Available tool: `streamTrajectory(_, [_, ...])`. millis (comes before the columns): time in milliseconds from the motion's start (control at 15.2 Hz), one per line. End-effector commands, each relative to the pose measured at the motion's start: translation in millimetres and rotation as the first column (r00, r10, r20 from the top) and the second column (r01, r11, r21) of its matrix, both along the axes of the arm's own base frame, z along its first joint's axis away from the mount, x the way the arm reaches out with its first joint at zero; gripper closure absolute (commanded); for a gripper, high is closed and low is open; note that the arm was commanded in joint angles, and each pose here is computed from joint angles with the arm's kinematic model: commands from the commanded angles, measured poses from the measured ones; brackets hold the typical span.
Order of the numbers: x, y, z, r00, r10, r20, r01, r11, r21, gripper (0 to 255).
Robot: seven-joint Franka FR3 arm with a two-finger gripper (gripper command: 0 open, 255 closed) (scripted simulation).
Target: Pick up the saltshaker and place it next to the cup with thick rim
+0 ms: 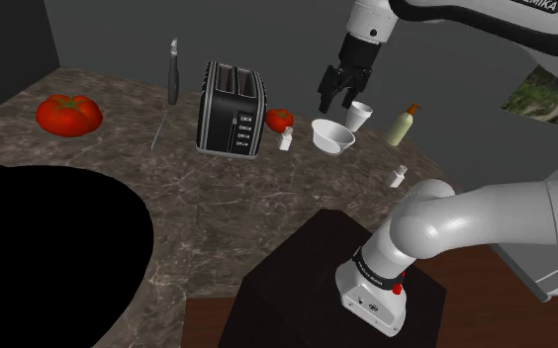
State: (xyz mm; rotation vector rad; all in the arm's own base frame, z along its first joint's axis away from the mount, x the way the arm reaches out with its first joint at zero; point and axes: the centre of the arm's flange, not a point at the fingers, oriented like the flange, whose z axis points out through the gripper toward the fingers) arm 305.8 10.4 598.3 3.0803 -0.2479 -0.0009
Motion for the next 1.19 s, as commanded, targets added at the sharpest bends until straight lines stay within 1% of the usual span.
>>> streamTrajectory(0, [0,0,0,1.000,0.000,0.000,0.000,1.000,0.000,0])
streamTrajectory(1122, [128,-118,-131,0.999,0.013,0.038,-0.011,0.999,-0.040,0])
